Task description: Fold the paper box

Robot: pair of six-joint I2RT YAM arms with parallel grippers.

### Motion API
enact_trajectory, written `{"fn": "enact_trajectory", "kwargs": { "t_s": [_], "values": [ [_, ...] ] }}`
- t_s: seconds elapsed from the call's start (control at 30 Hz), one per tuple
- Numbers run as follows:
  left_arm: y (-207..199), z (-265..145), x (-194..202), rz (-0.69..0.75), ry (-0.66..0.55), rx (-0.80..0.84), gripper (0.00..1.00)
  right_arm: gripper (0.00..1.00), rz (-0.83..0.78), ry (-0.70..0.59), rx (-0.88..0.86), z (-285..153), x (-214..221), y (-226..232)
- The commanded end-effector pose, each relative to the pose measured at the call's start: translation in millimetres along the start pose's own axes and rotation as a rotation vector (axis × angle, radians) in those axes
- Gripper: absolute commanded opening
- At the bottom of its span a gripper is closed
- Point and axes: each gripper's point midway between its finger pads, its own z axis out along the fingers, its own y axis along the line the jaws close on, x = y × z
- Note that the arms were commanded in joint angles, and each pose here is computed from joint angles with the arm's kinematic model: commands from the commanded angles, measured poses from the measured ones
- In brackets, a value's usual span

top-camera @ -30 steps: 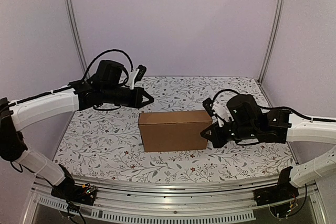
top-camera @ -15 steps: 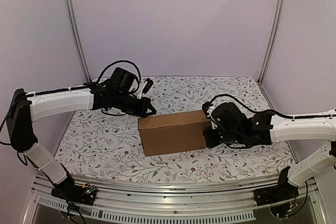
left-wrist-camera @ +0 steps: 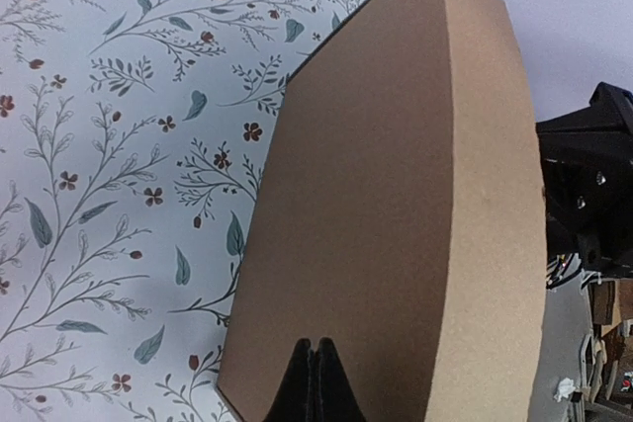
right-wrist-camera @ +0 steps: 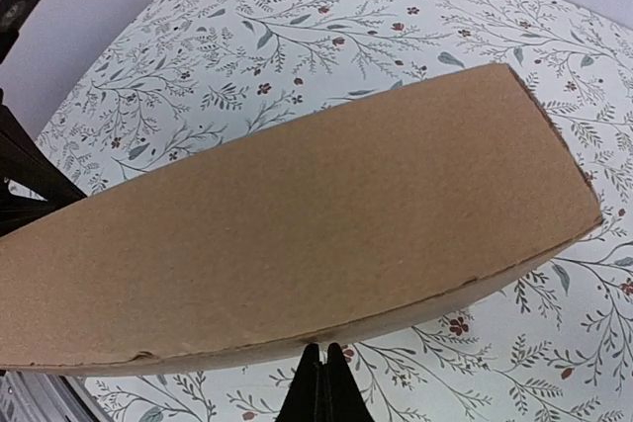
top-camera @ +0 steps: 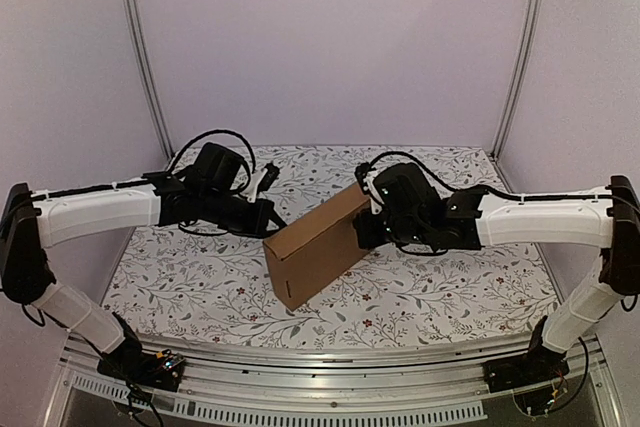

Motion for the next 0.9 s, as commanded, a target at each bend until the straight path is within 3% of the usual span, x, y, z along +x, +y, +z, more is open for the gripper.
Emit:
{"fn": "enact_trajectory", "kwargs": {
  "t_s": [0.0,0.23,0.57,0.87],
  "values": [
    [-11,-3,0,-0.009,-0.027,0.048,0.0,0.0,-0.01,-0.002,-0.106,17,-11,28],
    [-23,0,4,-0.002,-0.025,0.073,0.0,0.0,-0.042,0.033,-0.181,36,-13,52],
    [-27,1,-5,0.033,-0.054,0.045,0.01,0.0,-0.019,0.064,-0.066,36,3,-9],
    [-13,4,-24,0.026,-0.083,-0.073,0.03,0.0,0.131,0.13,-0.176,67,32,-15]
  ]
}}
